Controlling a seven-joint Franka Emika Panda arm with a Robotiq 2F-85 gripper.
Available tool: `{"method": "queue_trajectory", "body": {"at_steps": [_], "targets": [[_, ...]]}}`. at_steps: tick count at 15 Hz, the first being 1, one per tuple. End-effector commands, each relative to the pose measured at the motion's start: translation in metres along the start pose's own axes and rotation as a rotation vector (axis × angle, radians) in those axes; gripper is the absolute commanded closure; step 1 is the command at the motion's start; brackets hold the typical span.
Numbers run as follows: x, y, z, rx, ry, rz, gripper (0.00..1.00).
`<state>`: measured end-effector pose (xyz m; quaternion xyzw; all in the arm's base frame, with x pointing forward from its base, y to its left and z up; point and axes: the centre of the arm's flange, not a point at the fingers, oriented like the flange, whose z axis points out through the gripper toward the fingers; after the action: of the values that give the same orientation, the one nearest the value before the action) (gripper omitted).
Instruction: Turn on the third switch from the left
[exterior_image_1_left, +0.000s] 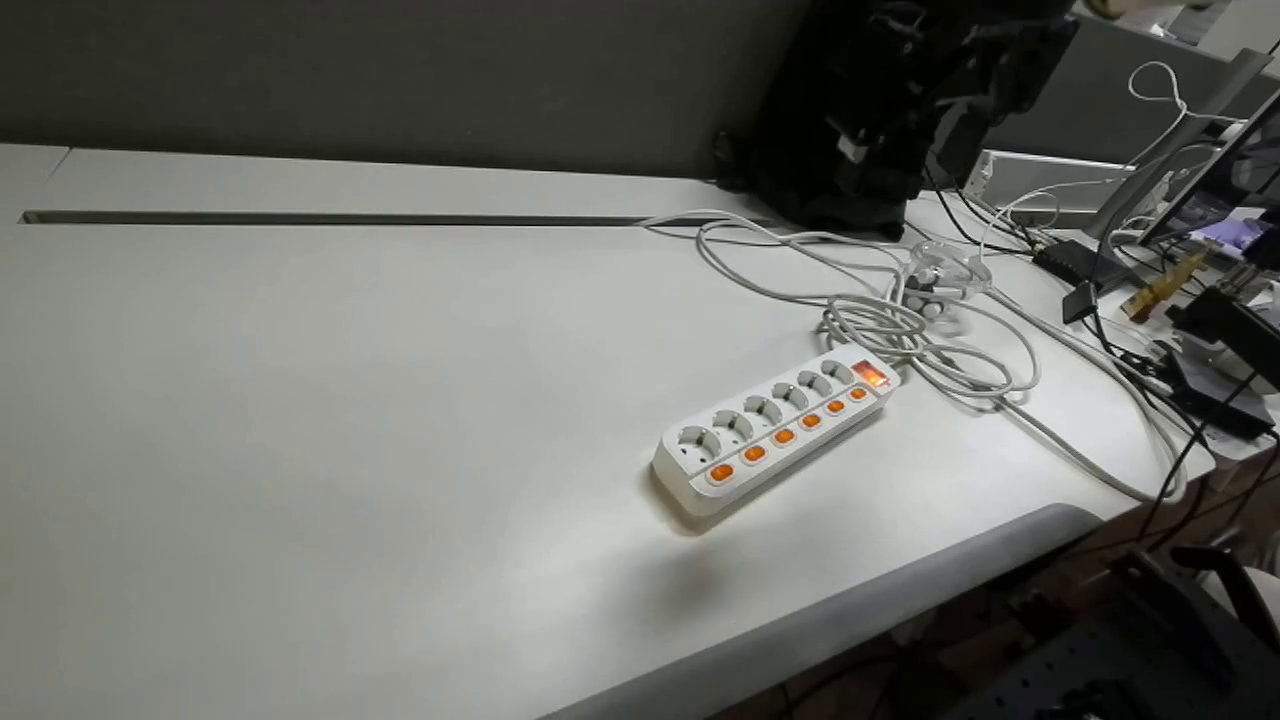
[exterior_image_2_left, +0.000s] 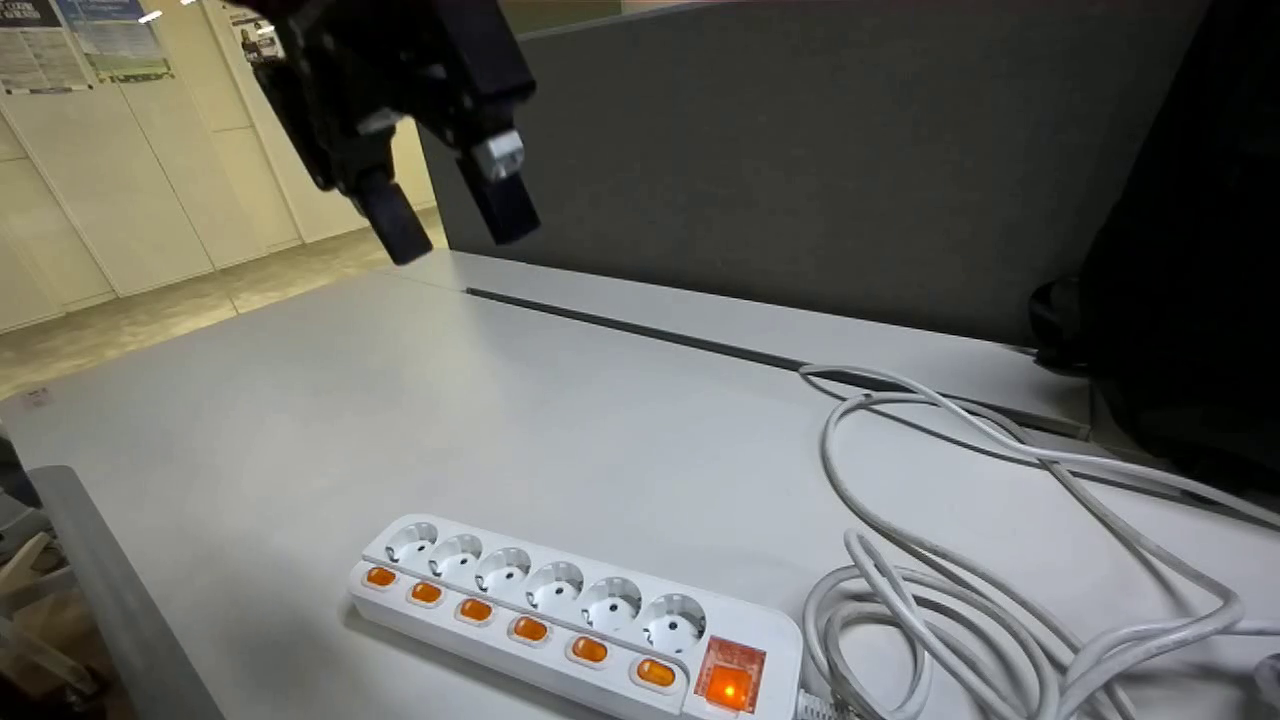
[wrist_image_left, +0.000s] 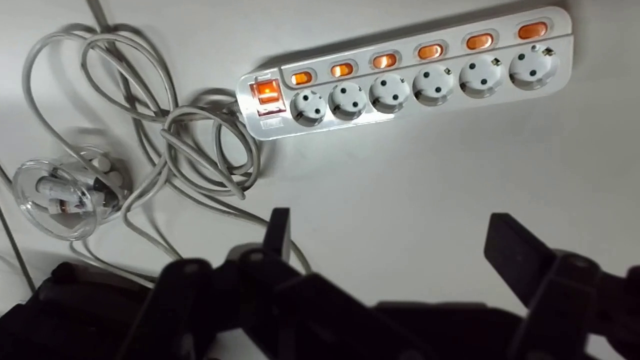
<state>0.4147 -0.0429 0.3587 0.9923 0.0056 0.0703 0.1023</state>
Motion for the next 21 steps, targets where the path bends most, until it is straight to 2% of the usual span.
{"method": "queue_trajectory", "body": {"at_steps": [1, 8, 9, 20, 21], "targets": [[-0.004, -0.003, 0.041, 0.013, -0.009, -0.064, 0.00], [-0.025, -0.024, 0.096, 0.079, -0.029, -0.326, 0.00], [-0.019, -0.022, 0.086, 0.072, -0.041, -0.268, 0.00], [-0.029, -0.040, 0.124, 0.074, -0.002, -0.384, 0.00], [-0.030, -0.041, 0.130, 0.084, 0.003, -0.394, 0.25]]}}
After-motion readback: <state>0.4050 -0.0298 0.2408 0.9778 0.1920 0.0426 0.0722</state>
